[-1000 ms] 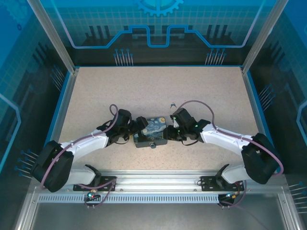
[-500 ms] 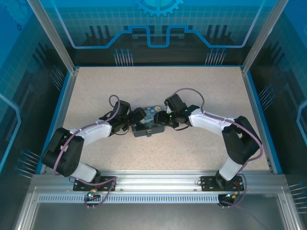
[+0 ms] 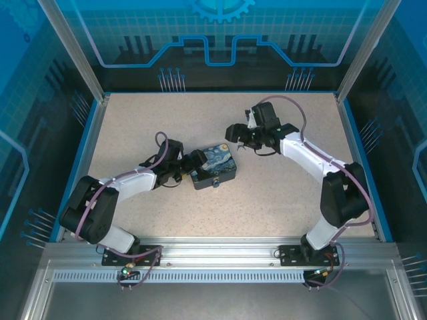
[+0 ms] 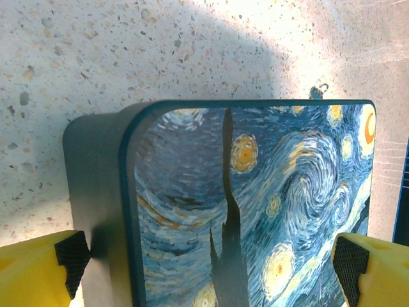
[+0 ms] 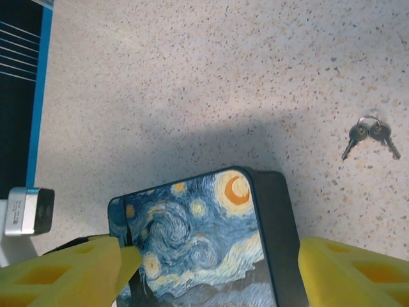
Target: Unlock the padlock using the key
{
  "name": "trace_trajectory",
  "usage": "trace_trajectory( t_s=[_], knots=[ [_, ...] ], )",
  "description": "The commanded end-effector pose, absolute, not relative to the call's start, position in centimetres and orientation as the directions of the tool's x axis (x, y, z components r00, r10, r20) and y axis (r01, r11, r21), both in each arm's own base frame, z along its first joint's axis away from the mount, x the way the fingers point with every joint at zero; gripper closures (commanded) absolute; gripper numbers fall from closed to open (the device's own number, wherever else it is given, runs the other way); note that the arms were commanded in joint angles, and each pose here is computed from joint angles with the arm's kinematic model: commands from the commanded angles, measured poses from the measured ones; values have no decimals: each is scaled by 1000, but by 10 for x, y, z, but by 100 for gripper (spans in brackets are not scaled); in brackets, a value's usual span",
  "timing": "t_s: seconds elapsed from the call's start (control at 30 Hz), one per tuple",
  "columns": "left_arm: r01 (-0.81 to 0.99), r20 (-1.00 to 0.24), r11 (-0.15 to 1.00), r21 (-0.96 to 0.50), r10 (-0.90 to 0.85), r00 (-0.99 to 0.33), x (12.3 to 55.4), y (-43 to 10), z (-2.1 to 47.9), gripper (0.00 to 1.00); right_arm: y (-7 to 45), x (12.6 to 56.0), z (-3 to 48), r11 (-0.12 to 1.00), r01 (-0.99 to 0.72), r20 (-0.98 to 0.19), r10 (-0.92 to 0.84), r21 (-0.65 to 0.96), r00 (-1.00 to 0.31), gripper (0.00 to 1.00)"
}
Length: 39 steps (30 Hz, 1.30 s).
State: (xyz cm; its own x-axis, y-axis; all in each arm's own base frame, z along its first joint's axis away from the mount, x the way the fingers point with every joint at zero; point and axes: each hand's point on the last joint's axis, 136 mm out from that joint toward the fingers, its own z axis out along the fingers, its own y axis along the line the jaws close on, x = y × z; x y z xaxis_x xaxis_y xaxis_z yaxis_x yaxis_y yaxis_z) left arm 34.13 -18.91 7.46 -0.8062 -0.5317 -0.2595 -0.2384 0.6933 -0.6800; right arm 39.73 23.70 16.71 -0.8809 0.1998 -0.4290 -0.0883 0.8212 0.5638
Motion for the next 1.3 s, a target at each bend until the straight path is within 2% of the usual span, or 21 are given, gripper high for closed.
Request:
trace_trajectory(
  t_s=[0.0,0.2,0.37,0.5,0.8,0.9,1.27],
  knots=[
    [-194,-289,696,-691,-512,-809,347,-189,94,1,225,405,136,892,-64,-388,129,447,-913,28],
    [-218,-303,686,-694,-553,-776,350,-164,110,1,204,429,98,970,-56,-358,34,238,-933,40],
    [-208,-325,688,-695,-558,-763,345,-155,125,1,194,440,78,981,-168,-352,-123,99,-928,50],
    [-202,-332,686,-700,-562,-758,341,-153,132,1,184,442,68,967,-255,-341,-235,16,-910,50],
    [-199,-321,673,-713,-565,-761,342,-156,134,1,186,442,52,916,-402,-283,-389,-14,-877,51],
    [-201,-313,667,-717,-566,-762,343,-157,133,1,187,442,48,897,-441,-261,-430,-20,-864,48],
    [-195,-306,661,-725,-561,-769,348,-161,134,1,184,451,34,875,-480,-225,-482,-68,-847,48]
  ],
)
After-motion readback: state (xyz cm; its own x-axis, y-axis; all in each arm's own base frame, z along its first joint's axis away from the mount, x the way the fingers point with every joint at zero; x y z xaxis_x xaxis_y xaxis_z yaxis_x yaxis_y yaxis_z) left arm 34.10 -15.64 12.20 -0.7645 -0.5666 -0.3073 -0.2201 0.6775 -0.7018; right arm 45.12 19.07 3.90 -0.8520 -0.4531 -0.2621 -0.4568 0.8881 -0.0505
